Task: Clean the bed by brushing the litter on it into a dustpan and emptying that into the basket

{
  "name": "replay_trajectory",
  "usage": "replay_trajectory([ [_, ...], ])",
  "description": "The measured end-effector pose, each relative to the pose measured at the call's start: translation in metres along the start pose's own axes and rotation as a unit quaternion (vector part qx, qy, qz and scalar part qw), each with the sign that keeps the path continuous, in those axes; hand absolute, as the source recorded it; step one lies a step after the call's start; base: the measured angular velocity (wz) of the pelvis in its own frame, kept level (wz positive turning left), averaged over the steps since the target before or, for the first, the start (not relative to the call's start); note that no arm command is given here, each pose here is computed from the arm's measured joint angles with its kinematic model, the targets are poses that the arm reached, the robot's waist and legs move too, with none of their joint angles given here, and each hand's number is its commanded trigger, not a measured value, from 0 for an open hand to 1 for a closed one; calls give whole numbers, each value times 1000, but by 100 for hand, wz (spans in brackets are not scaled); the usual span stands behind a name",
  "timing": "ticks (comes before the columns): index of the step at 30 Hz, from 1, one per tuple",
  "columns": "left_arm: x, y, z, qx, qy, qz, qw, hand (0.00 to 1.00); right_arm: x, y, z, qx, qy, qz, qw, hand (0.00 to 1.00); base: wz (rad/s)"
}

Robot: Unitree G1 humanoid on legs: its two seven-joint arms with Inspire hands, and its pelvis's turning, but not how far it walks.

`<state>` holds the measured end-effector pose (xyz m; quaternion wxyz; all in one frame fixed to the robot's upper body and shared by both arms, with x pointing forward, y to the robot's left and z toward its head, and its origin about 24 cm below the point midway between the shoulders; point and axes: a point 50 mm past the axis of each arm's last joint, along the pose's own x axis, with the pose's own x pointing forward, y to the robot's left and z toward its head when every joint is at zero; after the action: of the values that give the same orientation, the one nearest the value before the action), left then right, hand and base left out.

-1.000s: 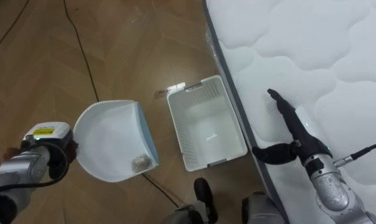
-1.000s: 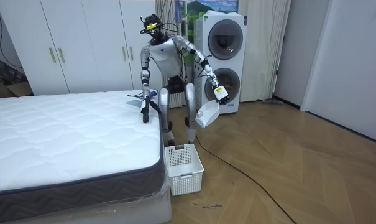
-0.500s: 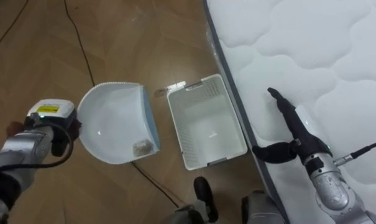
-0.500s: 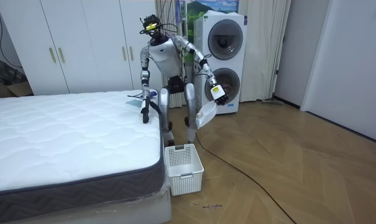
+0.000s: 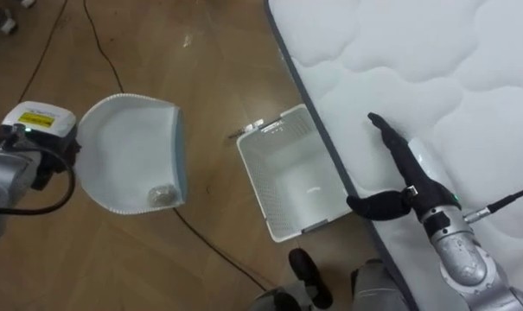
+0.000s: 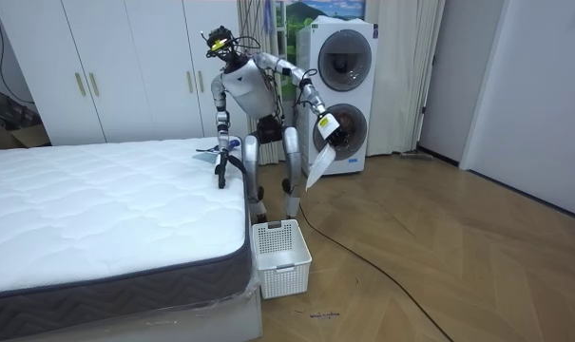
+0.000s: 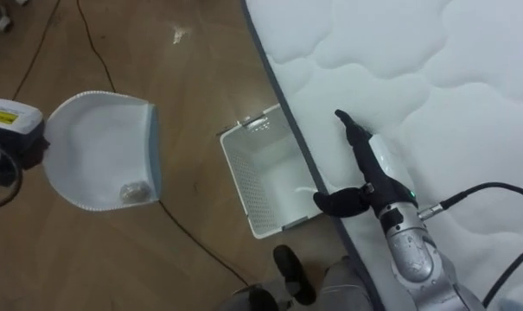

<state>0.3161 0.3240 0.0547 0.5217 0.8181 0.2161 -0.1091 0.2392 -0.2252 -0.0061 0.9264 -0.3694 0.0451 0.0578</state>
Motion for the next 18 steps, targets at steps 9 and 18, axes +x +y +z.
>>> replay_trajectory([
  [9, 0, -1, -1, 2, 2, -3, 1000, 100, 1, 0, 0, 4, 0, 3, 1000, 0, 0],
  [18, -3, 5, -15, 80, 21, 6, 997, 100, 4, -1, 4, -2, -8, 8, 1000, 0, 0],
])
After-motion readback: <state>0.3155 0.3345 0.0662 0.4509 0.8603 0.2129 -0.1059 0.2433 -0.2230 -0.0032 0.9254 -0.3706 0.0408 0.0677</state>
